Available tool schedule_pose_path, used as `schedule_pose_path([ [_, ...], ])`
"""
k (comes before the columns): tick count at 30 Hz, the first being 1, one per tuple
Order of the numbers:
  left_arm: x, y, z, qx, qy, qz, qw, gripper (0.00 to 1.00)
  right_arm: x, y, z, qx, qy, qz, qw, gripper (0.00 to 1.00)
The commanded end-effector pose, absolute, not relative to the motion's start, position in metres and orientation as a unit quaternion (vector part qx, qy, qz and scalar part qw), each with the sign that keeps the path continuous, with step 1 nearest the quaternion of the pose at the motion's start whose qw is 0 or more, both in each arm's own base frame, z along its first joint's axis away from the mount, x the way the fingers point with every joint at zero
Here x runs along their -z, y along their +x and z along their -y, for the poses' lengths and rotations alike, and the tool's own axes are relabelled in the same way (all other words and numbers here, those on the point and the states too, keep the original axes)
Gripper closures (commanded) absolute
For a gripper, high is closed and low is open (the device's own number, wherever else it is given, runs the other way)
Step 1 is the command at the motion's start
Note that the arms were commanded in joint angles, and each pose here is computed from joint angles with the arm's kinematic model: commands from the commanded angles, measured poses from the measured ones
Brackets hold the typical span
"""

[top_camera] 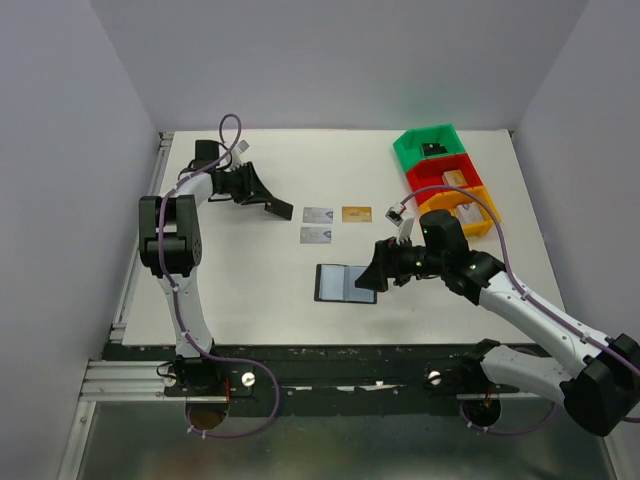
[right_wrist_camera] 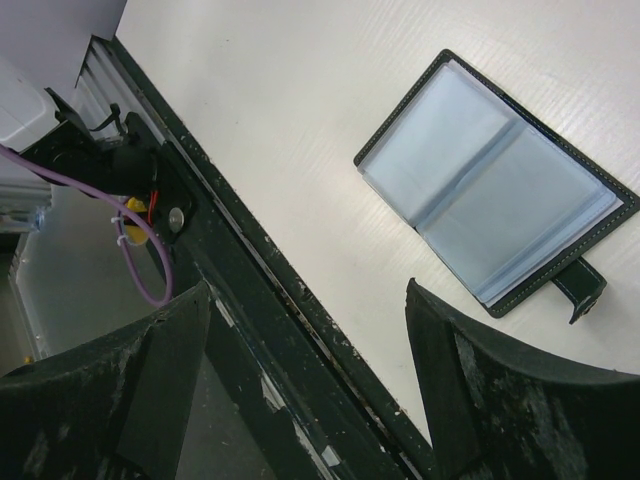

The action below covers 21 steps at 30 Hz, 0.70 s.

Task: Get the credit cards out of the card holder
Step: Place the credit card at the center of the board, then remove the credit card from the card holder.

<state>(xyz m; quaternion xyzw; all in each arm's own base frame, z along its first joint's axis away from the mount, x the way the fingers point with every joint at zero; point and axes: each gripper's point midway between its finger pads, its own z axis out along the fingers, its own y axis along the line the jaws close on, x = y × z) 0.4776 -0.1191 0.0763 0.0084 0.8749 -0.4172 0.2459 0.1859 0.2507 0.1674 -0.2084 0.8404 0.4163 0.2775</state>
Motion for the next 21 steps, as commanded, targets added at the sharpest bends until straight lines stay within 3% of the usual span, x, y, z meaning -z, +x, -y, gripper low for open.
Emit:
schedule_pose_path([
  [1, -0.083, 0.486, 0.096, 0.391, -0.009, -0.881, 0.266, 0.55, -0.169, 0.186, -0.249, -0.410, -0.214, -0.840, 0.284, 0.14],
  [5, -0.088, 0.489, 0.086, 0.378, -0.020, -0.883, 0.277, 0.45, -0.168, 0.187, -0.248, -0.406, -0.211, -0.843, 0.284, 0.14],
  [12, -0.106, 0.494, 0.056, 0.297, -0.063, -0.897, 0.322, 0.43, -0.150, 0.211, -0.223, -0.317, -0.125, -0.892, 0.297, 0.13],
  [18, -0.157, 0.467, 0.020, 0.111, -0.142, -0.879, 0.441, 0.40, -0.137, 0.237, -0.186, -0.213, -0.048, -0.912, 0.346, 0.00],
  [19, -0.169, 0.458, 0.014, 0.087, -0.157, -0.869, 0.462, 0.15, -0.136, 0.243, -0.180, -0.193, -0.039, -0.913, 0.357, 0.00],
  [20, -0.169, 0.447, 0.015, 0.057, -0.175, -0.862, 0.473, 0.01, -0.135, 0.246, -0.178, -0.184, -0.037, -0.915, 0.358, 0.00],
  [21, -0.177, 0.438, 0.016, 0.053, -0.191, -0.850, 0.487, 0.01, -0.133, 0.247, -0.175, -0.172, -0.035, -0.918, 0.354, 0.00],
])
